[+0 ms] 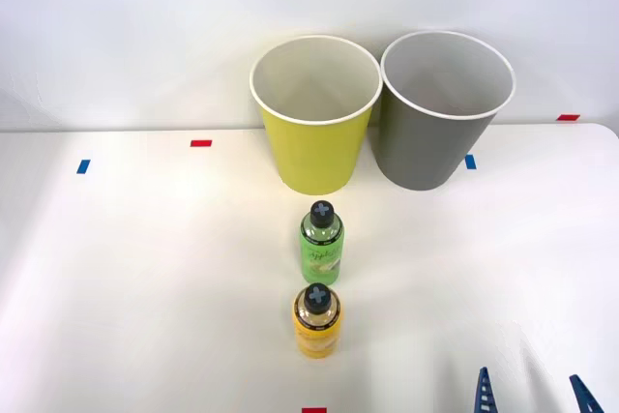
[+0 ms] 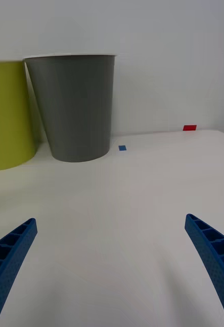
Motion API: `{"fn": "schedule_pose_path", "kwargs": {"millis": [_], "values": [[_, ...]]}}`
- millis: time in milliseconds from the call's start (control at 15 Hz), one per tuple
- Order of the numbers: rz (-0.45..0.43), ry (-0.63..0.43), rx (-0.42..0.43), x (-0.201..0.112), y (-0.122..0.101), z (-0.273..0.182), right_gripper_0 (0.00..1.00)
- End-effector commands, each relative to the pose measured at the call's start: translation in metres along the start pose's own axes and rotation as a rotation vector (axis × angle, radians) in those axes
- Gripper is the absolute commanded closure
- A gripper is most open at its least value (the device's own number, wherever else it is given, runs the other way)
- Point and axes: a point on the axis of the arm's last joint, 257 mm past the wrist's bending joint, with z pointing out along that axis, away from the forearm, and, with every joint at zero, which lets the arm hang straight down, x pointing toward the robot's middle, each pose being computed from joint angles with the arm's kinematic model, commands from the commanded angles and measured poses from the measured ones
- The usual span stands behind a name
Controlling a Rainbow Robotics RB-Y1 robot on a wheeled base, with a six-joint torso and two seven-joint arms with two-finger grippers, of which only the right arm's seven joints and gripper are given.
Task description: Put cans in the gray bin, plastic bottles in the light green bin
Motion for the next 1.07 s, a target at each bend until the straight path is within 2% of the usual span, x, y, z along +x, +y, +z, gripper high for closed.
{"fn": "schedule_pose_path", "kwargs": {"millis": [67,1067], "values": [[-0.014,-0.007,0.010,-0.0024,-0.0051,-0.0011,0.00],[-0.033,-0.001,0.009,-0.0018,-0.0087,-0.0034,0.00]]}}
